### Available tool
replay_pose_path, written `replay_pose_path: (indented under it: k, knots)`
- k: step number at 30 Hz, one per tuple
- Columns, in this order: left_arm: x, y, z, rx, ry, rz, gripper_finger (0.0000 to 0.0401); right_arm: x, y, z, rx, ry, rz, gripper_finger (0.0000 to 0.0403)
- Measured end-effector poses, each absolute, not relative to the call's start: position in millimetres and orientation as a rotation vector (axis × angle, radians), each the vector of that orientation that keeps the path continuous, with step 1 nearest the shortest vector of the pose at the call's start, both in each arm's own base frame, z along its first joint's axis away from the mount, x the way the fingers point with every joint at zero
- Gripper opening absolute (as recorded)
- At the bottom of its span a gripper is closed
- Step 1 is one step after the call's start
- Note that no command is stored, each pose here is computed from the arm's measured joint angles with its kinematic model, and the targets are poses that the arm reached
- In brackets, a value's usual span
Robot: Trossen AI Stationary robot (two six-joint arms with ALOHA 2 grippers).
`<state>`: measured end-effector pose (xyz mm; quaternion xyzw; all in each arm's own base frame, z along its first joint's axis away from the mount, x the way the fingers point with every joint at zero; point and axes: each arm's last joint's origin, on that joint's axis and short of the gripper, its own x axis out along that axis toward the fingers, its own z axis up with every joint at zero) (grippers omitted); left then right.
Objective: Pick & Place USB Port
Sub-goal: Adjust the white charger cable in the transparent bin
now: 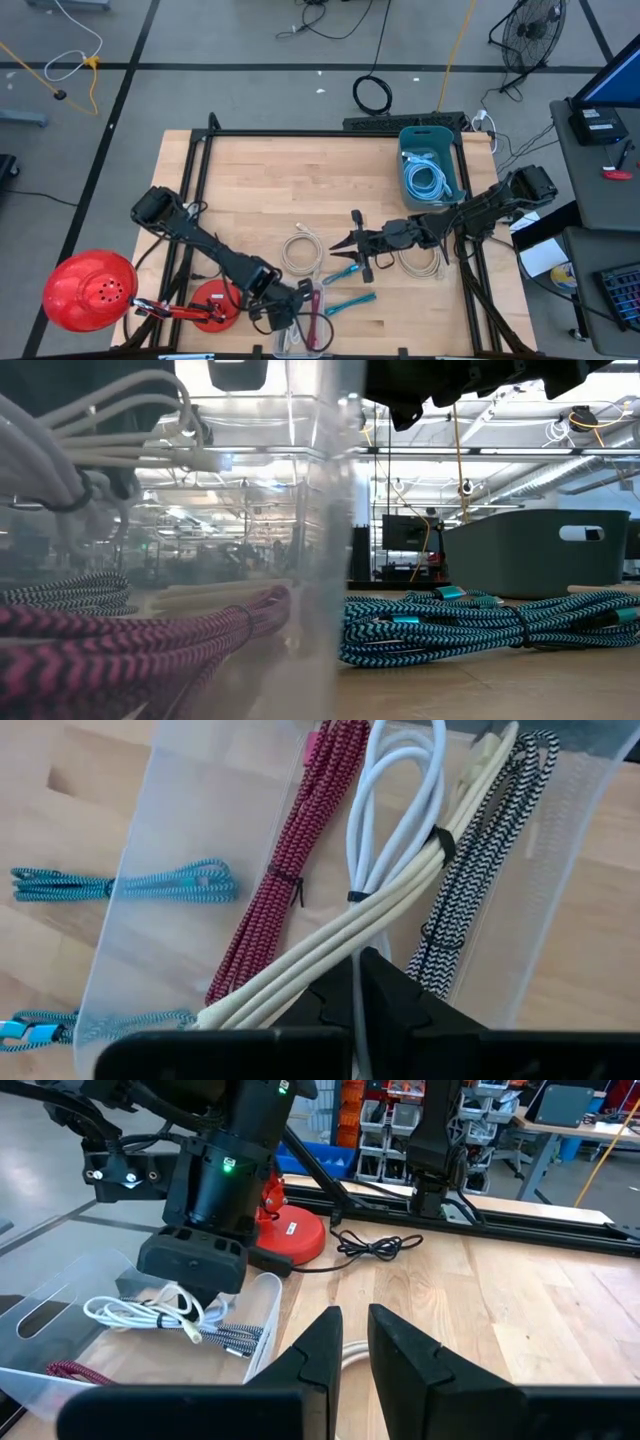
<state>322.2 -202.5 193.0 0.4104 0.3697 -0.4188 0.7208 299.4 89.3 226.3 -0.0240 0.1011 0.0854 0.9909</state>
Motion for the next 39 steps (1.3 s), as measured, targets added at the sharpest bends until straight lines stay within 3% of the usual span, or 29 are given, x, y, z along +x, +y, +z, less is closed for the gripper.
replay_pose_path:
  k: [10, 39]
  knots:
    - [326, -201, 194, 0.829, 0.825, -0.872, 0.0037, 299, 89, 226, -0.048, 0.203, 0.171, 0.0043]
    - [323, -211, 195, 0.78, 0.835, -0.767, 0.0043, 302, 79, 226, -0.004, 0.207, 0.134, 0.0043]
